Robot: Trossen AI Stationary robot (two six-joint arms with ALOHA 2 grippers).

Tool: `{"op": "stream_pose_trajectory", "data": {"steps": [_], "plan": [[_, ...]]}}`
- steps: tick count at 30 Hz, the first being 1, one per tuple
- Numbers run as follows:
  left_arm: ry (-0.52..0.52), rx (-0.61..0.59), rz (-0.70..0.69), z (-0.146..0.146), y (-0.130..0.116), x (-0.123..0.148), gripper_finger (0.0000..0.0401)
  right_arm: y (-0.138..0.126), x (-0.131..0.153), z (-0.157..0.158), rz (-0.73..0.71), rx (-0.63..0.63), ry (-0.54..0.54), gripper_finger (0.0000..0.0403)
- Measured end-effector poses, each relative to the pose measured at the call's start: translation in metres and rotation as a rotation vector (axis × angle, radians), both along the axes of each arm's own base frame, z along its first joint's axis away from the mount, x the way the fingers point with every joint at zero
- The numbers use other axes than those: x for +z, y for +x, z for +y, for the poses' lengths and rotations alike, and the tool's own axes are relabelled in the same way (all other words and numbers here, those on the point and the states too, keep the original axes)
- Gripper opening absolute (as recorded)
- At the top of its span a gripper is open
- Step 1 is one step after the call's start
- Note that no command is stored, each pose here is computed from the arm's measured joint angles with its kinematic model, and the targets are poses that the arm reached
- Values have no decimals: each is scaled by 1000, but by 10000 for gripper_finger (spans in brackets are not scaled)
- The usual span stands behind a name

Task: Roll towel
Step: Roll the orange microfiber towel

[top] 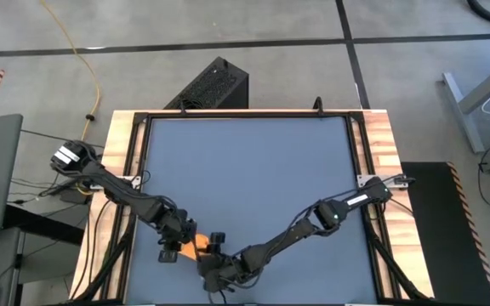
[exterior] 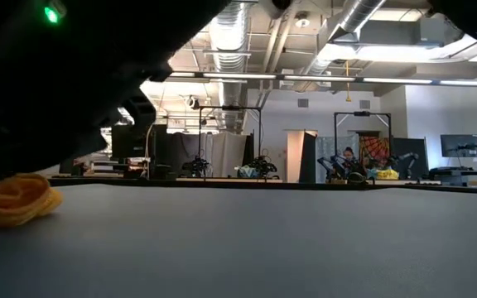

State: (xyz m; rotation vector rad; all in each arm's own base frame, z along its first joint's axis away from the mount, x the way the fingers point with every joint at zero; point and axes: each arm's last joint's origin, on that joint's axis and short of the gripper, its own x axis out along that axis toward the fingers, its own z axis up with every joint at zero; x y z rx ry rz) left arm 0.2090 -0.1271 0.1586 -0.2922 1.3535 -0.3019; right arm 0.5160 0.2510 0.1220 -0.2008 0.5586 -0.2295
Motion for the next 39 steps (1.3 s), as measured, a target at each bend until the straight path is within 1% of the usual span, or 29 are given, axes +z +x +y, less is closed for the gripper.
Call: {"op": "stream_pose_trajectory", "data": {"steps": [2,5,8,9,12,15,17,19,21,25,27,31,33,37,39], "plan": [[-3,-9,-14,2,-1,4,133,2,0,-4,2,-15,20,143],[9,-14,-29,6,-7,13,134,3,0,-6,0,-17,29,93],[65,-5,-47,12,-16,23,134,4,-1,-8,-3,-24,75,33],[86,2,-64,15,-18,26,134,5,0,-9,-2,-20,98,22],[136,-4,-155,19,-23,39,134,8,1,-15,-3,-18,155,23],[153,-60,-283,17,-27,51,134,9,1,-17,-5,-26,170,28],[178,-76,-360,14,-30,54,135,10,1,-18,-2,-21,176,25],[198,-92,-385,13,-34,47,135,10,1,-18,-2,-20,179,22],[198,-120,-376,12,-39,33,135,10,2,-18,-4,-20,180,22],[136,-154,-450,7,-44,16,129,10,4,-19,-5,-28,192,23],[141,-162,-512,5,-46,16,118,9,8,-21,-3,-30,194,24],[201,-180,-620,4,-49,25,83,10,8,-24,7,-44,209,24],[196,-206,-660,1,-50,29,64,10,9,-25,5,-53,219,24],[170,-256,-638,-2,-50,25,14,11,8,-26,4,-65,243,25],[190,-253,-614,-3,-47,20,6,11,9,-26,2,-66,245,25]]}}
